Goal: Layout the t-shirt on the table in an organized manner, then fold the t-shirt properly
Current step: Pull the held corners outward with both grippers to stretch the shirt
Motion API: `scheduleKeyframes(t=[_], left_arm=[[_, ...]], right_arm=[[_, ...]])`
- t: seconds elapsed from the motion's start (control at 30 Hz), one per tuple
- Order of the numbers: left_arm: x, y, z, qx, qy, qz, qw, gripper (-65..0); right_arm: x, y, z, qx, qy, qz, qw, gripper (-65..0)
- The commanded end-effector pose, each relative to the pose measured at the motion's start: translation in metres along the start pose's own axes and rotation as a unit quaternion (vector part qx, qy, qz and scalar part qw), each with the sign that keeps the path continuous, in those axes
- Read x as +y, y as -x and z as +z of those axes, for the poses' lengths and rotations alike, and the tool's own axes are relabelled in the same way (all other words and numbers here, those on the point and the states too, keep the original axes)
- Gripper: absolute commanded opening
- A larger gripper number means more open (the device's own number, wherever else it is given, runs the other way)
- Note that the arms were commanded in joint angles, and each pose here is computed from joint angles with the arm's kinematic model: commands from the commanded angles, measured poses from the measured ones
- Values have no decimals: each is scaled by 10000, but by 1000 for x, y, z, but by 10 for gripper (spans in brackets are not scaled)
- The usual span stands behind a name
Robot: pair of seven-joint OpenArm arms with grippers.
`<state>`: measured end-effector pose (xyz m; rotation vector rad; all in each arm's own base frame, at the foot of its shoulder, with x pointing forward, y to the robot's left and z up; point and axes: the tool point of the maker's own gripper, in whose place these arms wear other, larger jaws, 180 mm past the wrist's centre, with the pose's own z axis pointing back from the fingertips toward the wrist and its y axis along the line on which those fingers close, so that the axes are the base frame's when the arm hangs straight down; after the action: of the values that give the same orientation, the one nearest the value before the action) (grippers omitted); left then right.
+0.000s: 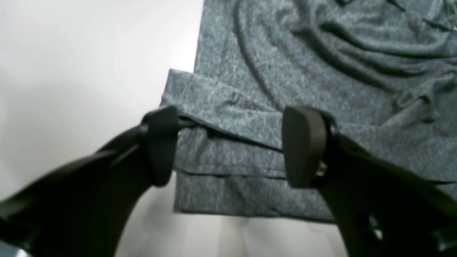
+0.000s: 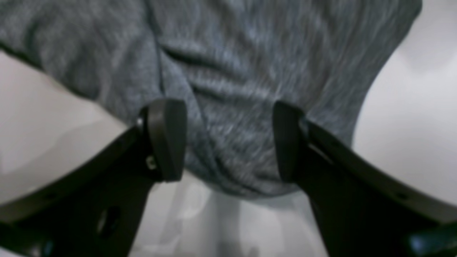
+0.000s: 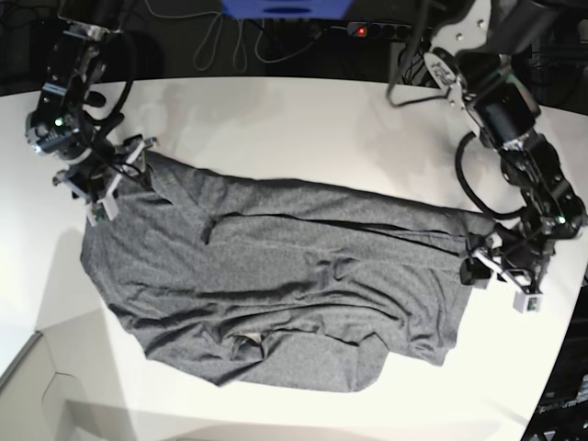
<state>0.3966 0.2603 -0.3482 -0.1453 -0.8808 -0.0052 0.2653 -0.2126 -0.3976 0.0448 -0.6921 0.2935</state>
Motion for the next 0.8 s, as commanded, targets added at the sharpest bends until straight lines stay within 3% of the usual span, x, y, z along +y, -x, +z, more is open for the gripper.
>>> scheduleKeyframes(t=[0.0, 0.37, 0.77], left_arm=[[-1, -16, 5, -263, -7, -66, 9996, -210], [-13, 36, -19, -134, 298, 402, 9987, -208], [-16, 40, -28, -251, 388, 569, 9973, -208]], right_arm=[[-3, -5, 3, -135, 13, 22, 9999, -265], [9, 13, 4, -138, -115, -54, 9998, -265], [9, 8, 10, -220, -78, 14, 9997, -269]])
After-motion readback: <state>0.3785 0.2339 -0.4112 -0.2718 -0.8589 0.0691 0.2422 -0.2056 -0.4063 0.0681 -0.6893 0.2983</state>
